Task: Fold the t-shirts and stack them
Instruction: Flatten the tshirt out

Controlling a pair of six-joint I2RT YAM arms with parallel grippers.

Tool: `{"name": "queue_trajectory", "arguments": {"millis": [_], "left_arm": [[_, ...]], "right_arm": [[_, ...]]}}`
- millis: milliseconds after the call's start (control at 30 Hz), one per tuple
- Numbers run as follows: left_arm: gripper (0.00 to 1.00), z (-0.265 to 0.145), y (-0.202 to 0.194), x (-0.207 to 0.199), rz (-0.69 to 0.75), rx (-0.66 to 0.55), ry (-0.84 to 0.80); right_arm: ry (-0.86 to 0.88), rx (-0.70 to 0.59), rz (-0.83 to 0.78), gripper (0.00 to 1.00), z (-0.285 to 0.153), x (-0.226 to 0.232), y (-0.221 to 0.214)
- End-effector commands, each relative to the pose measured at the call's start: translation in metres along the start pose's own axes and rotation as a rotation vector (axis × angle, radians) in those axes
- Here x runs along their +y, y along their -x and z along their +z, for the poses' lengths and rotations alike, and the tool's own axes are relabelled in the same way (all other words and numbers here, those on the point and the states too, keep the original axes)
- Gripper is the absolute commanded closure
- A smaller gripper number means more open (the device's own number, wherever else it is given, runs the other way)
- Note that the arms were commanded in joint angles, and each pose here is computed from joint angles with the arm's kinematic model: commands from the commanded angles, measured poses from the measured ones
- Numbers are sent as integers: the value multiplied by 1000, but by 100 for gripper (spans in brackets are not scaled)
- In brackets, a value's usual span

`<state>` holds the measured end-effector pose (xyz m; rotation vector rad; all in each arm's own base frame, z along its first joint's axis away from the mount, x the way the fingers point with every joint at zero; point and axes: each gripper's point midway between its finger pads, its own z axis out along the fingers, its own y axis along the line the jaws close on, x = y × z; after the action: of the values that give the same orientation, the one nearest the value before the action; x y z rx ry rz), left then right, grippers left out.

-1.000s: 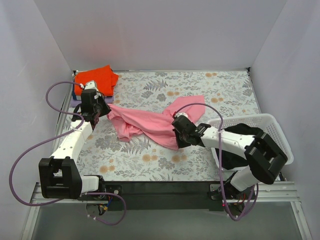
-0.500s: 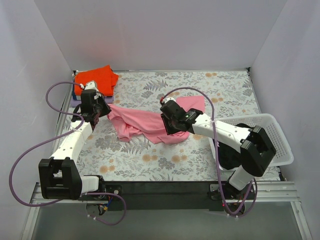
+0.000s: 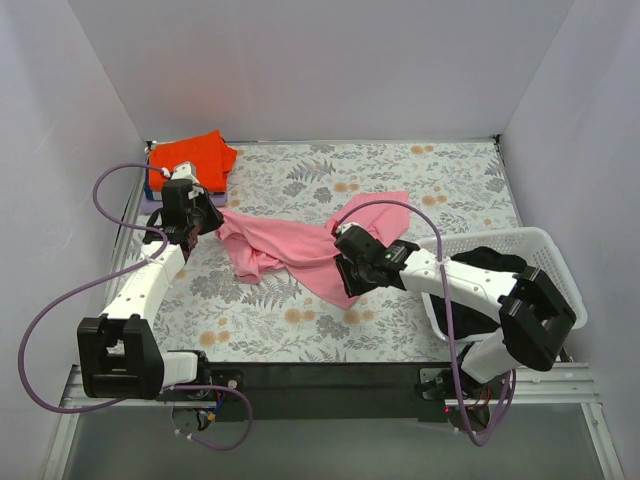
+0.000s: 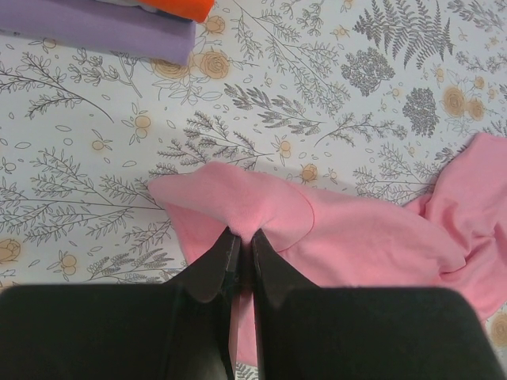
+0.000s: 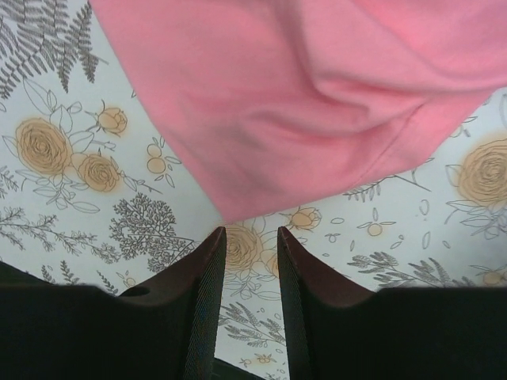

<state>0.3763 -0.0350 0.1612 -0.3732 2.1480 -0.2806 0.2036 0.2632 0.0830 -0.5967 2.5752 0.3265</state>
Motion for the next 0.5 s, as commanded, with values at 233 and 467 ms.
{"name": "queue_trajectory", "arguments": {"millis": [233, 467], "left_arm": [[100, -3, 1, -1, 9, -4, -15], [100, -2, -1, -1, 9, 1, -15]], "right_arm": [[21, 33, 23, 53, 27, 15, -22], [-48, 43, 69, 46, 43, -3, -27]]}}
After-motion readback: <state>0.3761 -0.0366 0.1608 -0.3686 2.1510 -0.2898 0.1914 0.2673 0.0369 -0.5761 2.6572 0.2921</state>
